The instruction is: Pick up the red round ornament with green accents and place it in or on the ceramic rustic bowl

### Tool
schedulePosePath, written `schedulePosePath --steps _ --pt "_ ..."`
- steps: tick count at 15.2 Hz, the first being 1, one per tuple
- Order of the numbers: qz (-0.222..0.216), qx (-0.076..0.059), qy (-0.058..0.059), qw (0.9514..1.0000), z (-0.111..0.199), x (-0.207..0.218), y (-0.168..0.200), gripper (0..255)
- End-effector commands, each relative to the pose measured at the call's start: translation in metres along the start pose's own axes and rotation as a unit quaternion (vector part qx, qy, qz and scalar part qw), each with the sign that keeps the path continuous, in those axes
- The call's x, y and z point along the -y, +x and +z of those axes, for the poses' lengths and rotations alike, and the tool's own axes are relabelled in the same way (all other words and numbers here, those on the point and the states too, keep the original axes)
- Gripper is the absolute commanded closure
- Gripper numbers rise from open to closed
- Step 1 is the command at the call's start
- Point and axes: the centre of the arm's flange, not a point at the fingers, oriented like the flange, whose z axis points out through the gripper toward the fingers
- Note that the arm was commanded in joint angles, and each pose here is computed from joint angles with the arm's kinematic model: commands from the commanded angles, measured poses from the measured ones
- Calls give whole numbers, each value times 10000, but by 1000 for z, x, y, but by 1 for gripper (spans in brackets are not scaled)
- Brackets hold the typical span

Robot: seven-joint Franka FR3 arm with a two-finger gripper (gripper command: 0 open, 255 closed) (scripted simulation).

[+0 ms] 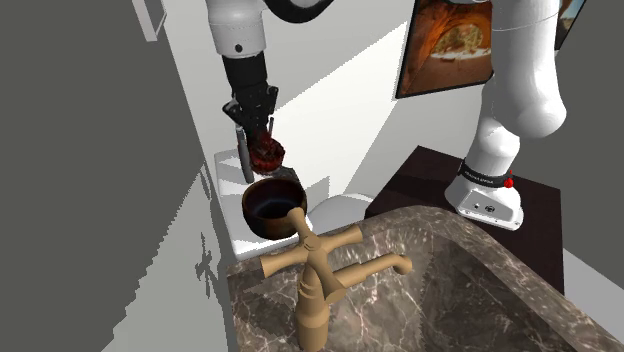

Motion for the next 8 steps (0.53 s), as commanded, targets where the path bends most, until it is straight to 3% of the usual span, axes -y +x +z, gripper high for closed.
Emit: schedulePosePath --steps 1,8 --pt "5 -2 2 10000 10 2 -2 255" --pt "5 -2 2 10000 47 4 -2 255"
